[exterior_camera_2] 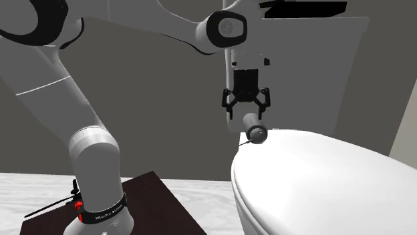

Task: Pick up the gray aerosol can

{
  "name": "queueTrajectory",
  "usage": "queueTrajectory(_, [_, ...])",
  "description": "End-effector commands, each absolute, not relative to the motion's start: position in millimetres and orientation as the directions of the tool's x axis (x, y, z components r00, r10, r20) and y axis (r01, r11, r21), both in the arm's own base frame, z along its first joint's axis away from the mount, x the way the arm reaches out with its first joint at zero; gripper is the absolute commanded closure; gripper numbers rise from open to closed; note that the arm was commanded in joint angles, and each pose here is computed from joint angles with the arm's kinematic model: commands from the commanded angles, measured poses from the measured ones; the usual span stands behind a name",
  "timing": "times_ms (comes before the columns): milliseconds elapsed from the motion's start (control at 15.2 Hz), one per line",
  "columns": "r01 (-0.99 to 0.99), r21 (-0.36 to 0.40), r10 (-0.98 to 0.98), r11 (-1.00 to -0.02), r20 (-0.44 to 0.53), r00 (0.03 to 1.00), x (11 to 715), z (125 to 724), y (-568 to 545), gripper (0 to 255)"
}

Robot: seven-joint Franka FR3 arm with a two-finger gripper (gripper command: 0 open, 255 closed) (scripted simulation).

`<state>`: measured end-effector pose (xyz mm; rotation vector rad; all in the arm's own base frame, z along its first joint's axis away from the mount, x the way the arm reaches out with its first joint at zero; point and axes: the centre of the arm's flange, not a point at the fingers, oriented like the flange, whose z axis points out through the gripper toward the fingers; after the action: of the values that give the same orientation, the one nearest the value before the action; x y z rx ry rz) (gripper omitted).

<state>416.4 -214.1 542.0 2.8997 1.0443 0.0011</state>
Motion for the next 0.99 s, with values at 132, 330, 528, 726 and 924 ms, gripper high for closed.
queueTrajectory(132, [0.692,0.069,0.694,-0.718,0.007,0.72,442,539,-236,0])
queueTrajectory(330, [0.692,0.069,0.694,-0.718,0.007,0.72,442,524,-236,0])
queueTrajectory(528, [0.692,0.069,0.694,-0.718,0.007,0.72,442,508,-236,0])
queueTrajectory(726, [0.692,0.069,0.694,-0.718,0.007,0.72,443,505,-236,255])
queueTrajectory(924, [0.692,0.069,0.694,-0.718,0.007,0.72,443,505,-236,255])
